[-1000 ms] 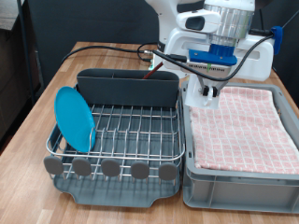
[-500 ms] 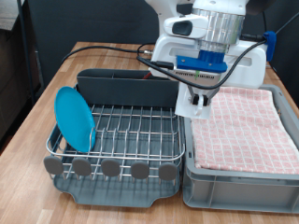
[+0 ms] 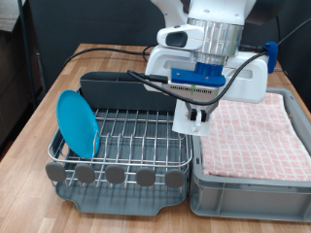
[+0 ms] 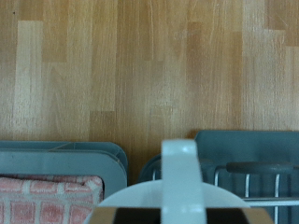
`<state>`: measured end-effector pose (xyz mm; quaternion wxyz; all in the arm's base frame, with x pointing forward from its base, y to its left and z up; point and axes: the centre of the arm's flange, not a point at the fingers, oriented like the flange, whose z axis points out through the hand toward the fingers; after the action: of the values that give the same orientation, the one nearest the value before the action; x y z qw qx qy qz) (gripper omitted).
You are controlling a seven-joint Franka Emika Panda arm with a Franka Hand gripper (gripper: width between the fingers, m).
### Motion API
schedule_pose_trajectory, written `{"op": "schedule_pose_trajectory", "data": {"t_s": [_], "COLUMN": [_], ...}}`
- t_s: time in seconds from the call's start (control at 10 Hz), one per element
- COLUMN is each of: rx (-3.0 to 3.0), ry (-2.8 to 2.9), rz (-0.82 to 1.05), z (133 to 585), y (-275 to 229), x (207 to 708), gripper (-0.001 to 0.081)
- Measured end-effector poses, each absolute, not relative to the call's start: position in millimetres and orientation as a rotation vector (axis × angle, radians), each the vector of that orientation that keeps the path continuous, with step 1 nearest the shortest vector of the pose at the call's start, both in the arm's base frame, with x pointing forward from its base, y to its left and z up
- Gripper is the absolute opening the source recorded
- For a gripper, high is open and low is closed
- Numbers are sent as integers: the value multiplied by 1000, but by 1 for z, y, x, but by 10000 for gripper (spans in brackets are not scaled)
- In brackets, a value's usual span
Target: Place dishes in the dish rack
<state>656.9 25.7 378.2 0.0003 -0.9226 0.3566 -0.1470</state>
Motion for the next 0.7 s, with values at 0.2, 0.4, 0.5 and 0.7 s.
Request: {"op": "schedule_pose_trajectory", "data": {"t_s": [0.2,0.4,0.5,0.7], "rx": [-2893,-2890,-2886,-2879], "ry": [1126,1132,1136,1138], "rz": [-466,-464,-461,-452], "z": [371,361,355,344], "y": [22,17,15,12], "x": [665,671,674,679], "gripper": [71,71,71,71]}}
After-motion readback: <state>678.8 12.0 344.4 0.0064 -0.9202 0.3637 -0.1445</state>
